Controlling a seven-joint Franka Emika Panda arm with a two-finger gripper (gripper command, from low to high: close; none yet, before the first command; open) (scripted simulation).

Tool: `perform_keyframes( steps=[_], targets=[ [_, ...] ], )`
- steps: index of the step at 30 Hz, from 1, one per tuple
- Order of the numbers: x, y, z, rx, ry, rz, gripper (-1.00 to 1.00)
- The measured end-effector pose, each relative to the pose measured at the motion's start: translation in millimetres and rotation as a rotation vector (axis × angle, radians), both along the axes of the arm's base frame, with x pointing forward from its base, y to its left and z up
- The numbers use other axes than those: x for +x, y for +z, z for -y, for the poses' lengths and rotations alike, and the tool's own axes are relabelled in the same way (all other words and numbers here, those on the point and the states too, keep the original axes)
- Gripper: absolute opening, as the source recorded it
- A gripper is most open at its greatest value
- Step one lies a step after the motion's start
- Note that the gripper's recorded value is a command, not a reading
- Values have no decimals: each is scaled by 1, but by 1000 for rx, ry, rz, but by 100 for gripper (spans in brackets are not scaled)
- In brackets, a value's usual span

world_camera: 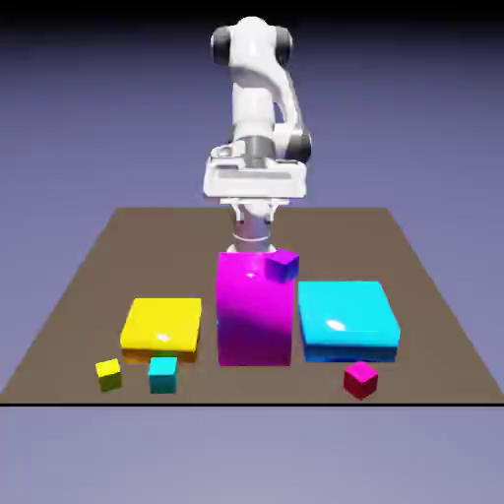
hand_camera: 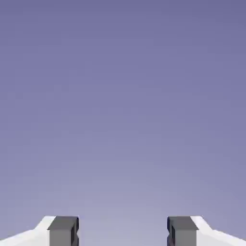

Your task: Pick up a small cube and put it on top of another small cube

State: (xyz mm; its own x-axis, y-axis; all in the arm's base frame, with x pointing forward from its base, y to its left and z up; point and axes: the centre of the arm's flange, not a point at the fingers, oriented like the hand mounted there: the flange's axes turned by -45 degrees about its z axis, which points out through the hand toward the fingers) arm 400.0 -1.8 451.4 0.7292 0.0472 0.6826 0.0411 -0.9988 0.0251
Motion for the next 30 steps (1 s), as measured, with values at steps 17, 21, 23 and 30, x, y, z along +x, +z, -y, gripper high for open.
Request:
perform_keyframes(
  steps=[17,21,23,30],
  targets=[
    [109,-145,109,23,-25,-619,0],
    [122,-183,135,15,-23,-754,0],
    [126,-202,149,10,-22,-820,0],
    [134,-258,192,-18,-16,-1026,0]
  ],
)
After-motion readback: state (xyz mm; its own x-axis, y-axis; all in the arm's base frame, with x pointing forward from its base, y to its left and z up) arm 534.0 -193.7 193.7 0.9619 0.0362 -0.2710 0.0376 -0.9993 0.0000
